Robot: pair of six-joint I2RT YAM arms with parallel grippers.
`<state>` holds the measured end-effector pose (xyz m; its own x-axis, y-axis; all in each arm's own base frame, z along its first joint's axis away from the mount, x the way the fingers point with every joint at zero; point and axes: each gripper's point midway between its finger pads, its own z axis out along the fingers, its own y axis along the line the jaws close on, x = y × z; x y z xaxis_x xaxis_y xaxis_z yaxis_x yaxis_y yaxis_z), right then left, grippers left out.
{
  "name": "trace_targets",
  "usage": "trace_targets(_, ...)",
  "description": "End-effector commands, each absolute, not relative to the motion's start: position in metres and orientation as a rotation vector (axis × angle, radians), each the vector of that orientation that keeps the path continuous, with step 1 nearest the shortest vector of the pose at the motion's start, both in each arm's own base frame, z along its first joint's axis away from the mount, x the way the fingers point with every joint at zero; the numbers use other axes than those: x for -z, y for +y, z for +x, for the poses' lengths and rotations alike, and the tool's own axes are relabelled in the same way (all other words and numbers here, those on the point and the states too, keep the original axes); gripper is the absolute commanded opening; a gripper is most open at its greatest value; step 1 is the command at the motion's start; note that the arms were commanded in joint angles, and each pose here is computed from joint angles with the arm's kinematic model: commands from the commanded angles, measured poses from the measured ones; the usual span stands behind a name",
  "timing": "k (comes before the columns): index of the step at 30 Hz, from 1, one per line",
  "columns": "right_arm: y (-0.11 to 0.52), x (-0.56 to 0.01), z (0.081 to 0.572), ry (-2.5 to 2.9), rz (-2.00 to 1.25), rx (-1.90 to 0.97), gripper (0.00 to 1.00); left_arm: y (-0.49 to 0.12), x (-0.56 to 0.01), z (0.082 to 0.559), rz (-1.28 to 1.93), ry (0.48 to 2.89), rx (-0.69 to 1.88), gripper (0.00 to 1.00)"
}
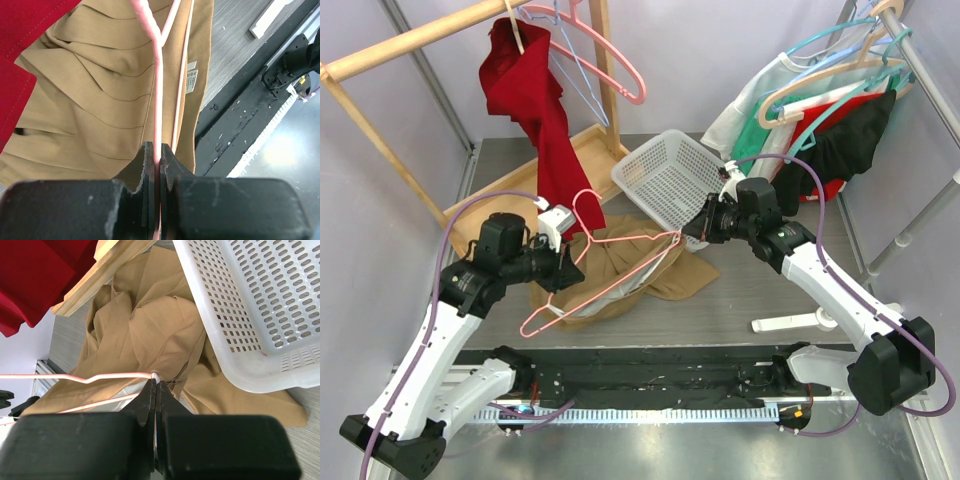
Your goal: Place the skirt on the hanger
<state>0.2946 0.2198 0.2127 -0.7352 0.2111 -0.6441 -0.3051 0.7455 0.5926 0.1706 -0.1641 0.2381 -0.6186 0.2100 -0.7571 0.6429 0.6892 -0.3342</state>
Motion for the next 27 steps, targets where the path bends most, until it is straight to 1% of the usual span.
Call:
trace_targets(1, 0.223, -0.232, 0.302, 2.153, -0.081, -0.948, 0.01, -0.162, -0.256, 0.173, 0.658, 2.136, 0.758, 0.00)
trace_targets(14, 0.219, -0.223, 0.309, 2.183, -0.072, -0.929, 0.01, -0.160, -0.266, 0.176, 0.663, 2.116, 0.733, 0.00)
trace_targets(27, 0.222, -0.231, 0.314, 2.177, -0.065, -0.976, 0.01, -0.171, -0.258, 0.171, 0.682, 2.112, 0.828, 0.00)
